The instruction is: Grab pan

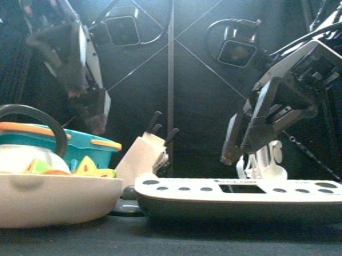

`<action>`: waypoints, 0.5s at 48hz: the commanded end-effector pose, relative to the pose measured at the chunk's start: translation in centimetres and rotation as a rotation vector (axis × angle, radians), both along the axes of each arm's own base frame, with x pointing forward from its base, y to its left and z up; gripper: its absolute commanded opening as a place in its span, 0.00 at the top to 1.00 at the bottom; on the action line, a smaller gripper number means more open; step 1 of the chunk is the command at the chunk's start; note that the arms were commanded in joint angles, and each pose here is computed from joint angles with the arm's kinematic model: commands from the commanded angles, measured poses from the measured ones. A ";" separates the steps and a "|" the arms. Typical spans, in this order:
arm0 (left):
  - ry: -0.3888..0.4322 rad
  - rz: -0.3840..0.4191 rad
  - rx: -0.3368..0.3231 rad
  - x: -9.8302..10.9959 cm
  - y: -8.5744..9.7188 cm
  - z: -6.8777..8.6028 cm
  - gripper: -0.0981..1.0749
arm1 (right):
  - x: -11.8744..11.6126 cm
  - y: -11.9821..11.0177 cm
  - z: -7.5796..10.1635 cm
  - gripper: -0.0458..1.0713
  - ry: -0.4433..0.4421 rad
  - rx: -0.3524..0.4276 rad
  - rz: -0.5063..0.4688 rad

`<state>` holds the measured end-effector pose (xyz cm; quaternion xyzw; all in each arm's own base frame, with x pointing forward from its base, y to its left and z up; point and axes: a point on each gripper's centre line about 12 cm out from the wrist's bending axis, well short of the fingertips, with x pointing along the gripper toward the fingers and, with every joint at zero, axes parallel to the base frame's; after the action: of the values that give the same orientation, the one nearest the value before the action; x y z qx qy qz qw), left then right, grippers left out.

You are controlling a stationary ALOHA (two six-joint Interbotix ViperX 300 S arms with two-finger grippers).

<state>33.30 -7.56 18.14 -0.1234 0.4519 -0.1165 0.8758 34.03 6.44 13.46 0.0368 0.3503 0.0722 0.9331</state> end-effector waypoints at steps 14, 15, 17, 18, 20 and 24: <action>0.169 0.254 -0.288 -3.0 -2.3 1.4 0.08 | 0.7 0.3 1.4 0.16 -0.041 0.007 0.004; 0.180 0.262 -0.296 -3.0 -2.5 1.4 0.08 | 0.8 0.3 1.5 0.16 -0.045 0.009 0.003; 0.201 0.272 -0.305 -3.0 -3.0 1.5 0.08 | 0.8 0.3 1.6 0.16 -0.045 0.009 0.003; 0.214 0.279 -0.311 -3.0 -3.2 1.6 0.08 | 0.9 0.4 1.6 0.16 -0.047 0.009 0.004; 0.254 0.294 -0.317 -3.0 -3.9 1.4 0.08 | 0.9 0.4 1.7 0.16 -0.045 0.009 0.004; 0.338 0.329 -0.317 -3.1 -4.9 1.0 0.08 | 1.0 0.6 1.7 0.16 -0.045 0.009 0.010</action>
<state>29.72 -11.45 18.55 -0.3428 0.5278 -0.0278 0.7766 34.48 6.70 13.94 0.0341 0.3464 0.0748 0.9345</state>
